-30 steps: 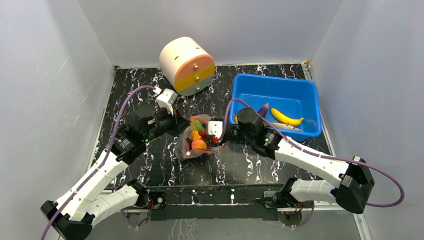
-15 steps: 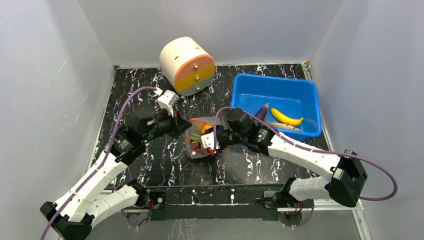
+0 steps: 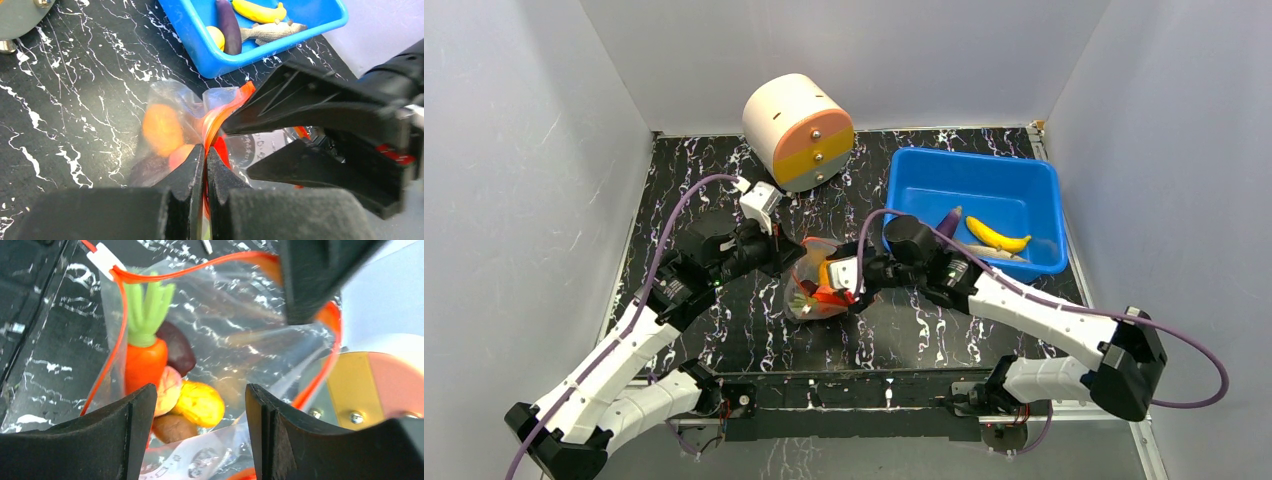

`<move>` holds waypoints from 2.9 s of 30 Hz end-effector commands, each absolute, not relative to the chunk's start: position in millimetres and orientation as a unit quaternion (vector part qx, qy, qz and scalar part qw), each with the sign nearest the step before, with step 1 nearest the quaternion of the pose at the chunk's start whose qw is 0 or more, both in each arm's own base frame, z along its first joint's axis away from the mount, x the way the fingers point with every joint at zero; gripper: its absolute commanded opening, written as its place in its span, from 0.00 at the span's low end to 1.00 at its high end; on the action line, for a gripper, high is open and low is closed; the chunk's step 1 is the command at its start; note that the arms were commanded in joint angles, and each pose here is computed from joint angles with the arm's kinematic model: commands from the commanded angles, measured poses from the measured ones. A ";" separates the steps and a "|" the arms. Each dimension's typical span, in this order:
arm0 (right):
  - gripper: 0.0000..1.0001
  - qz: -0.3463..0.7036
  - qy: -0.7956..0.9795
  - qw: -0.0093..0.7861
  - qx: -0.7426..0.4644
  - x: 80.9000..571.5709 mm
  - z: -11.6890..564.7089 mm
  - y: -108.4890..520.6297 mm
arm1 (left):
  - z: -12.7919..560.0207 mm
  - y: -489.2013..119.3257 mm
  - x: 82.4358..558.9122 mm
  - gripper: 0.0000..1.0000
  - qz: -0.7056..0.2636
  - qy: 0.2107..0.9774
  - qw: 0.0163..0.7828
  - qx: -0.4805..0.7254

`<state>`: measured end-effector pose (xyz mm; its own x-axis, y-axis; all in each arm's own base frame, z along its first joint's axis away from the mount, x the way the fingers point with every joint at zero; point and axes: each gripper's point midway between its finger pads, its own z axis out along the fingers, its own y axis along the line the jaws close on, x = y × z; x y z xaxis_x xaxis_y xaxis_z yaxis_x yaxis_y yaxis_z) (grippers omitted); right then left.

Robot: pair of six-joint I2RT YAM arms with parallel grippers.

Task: Place the food in the zip-top bag and seal the zipper
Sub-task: Place the fake vegetable in the zipper food storage bag, then pick up the fake vegetable from the bin.

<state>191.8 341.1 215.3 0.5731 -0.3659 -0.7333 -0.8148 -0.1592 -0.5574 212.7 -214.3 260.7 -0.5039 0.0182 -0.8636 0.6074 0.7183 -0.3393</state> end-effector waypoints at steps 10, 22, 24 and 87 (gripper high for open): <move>0.65 0.319 0.542 0.643 -0.436 220.8 351.6 334.8 | 250.7 -199.2 217.3 0.00 -0.282 0.804 0.483 0.203; 0.65 0.216 0.765 0.580 -0.179 328.3 310.6 292.3 | 248.2 -202.4 206.1 0.00 -0.303 0.785 0.490 0.228; 0.65 0.216 0.781 0.570 -0.137 344.7 304.6 272.1 | 246.8 -203.9 201.7 0.00 -0.310 0.781 0.487 0.238; 0.84 -0.041 0.911 0.347 0.221 465.7 78.8 29.2 | 237.3 -171.0 283.4 0.00 -0.130 0.789 0.575 0.174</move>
<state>443.3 27.5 67.1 -0.7059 0.3614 -0.6091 0.4377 0.8987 0.0260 279.5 -165.2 222.2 -0.3055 0.1582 -0.9390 0.4133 0.9104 0.0190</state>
